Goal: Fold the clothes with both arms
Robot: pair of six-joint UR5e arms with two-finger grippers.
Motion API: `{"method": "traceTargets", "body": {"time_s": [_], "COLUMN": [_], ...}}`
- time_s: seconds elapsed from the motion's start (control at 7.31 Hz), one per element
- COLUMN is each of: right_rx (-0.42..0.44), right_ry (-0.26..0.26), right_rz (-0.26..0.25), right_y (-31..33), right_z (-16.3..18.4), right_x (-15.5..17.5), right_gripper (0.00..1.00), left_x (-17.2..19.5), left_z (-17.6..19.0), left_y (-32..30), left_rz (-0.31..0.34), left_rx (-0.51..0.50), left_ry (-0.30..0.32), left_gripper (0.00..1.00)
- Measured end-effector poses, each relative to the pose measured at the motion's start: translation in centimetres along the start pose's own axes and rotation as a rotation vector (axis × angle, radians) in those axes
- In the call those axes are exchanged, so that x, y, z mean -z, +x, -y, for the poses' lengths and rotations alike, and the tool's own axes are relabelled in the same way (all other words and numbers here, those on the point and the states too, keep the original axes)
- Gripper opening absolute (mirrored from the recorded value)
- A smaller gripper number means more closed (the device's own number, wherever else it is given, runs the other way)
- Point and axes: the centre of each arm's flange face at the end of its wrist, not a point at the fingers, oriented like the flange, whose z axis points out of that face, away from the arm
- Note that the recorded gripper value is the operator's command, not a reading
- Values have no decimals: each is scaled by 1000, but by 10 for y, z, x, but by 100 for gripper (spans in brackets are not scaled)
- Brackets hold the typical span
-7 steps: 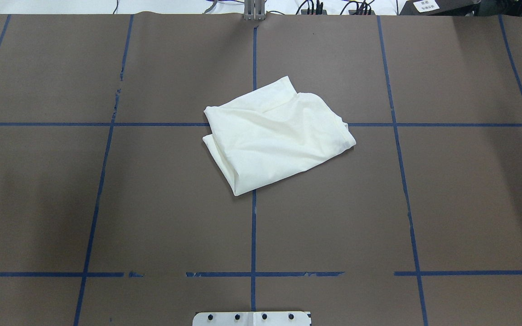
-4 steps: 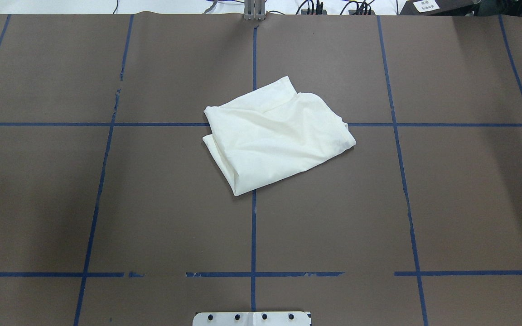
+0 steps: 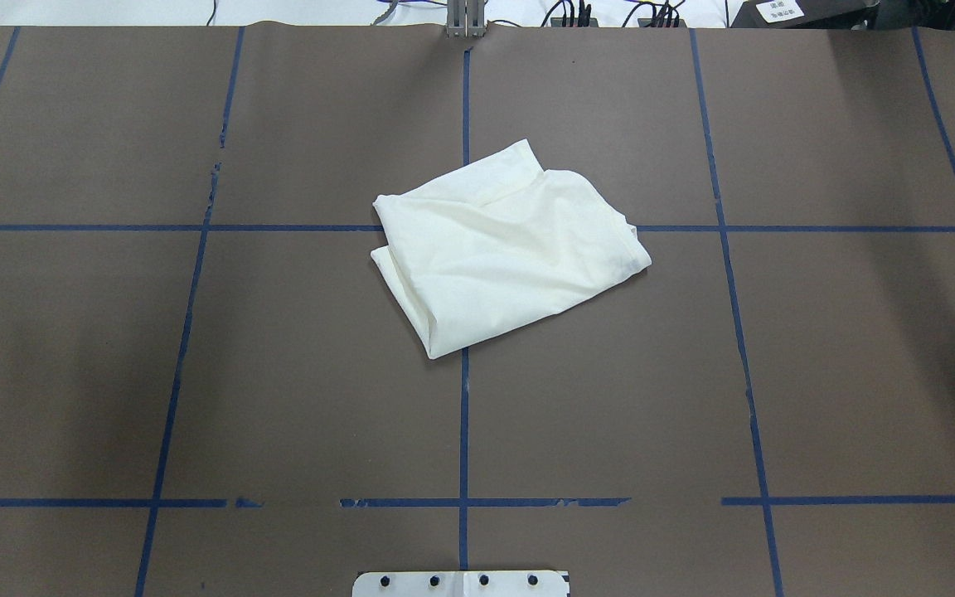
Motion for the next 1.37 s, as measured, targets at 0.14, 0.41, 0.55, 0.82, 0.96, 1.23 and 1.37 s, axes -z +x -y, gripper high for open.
{"method": "traceTargets", "body": {"time_s": [0.14, 0.41, 0.55, 0.82, 0.96, 1.23, 1.37], "right_rx": [22, 20, 15, 16, 18, 21, 21], "right_ry": [-5, -17, -24, -22, -19, -16, -15], "right_rz": [-5, -5, -3, 4, 5, 12, 17], "right_y": [2, 7, 9, 8, 6, 4, 3], "right_z": [-2, -5, -5, -2, 0, 0, 0], "right_x": [-1, -7, -10, -10, -8, -7, -6], "right_gripper": [100, 100, 100, 100, 100, 100, 100], "left_x": [4, 5, 3, -1, -5, -7, -6], "left_z": [-1, -8, -12, -23, -30, -37, -37], "left_y": [4, 4, 2, -2, -6, -8, -5], "left_rz": [0, 1, 1, 0, 1, -1, -7], "left_rx": [-7, -5, 6, 27, 37, 49, 53], "left_ry": [8, 5, -6, -22, -32, -44, -48], "left_gripper": [100, 100, 100, 100, 100, 100, 100]}}
